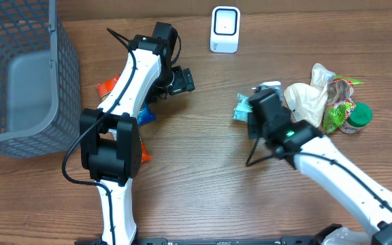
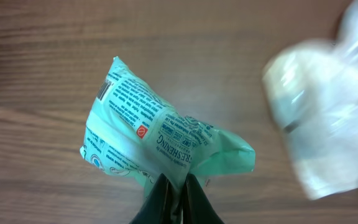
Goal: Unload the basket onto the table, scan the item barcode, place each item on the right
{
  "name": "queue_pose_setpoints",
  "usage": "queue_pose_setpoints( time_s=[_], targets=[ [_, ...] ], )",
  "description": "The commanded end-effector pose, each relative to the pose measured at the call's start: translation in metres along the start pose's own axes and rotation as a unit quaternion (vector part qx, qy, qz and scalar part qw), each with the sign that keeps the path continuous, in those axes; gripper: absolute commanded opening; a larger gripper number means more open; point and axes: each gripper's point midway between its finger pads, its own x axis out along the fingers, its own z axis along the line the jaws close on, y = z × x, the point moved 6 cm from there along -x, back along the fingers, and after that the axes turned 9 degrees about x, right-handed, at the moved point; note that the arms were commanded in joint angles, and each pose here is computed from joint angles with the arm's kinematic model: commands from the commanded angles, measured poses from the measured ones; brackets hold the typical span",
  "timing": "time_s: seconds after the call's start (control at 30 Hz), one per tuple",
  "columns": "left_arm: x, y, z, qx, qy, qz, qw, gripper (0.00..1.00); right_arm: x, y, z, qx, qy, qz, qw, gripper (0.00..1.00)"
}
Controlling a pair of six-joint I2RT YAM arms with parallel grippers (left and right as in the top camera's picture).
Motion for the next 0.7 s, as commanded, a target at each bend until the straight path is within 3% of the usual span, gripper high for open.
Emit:
queue_pose_setpoints(
  time_s=[0.0,0.13,0.47,0.67],
  targets=[
    [-0.006,-0.003,-0.003,0.006,0.004,-0.01,1.0,1.0,-0.03,-0.032,-0.006,-0.085,0.141,-0.134,0.977,0.04],
    [-0.006,-0.003,-0.003,0.006,0.004,-0.01,1.0,1.0,-0.045,-0.048,0.006,-0.165,0.184,-0.193,0.95,0.04],
    [-0.006,-0.003,-0.003,0.006,0.004,-0.011,1.0,1.0,-0.061,-0.09,0.027,-0.29,0.199,-0.272,0.896,0.04],
    [-0.007,-0.018,-0.008,0.009,0.016,-0.05,0.999,1.0,-0.036,-0.077,0.041,-0.383,0.173,-0.233,0.877,0.04]
  ],
)
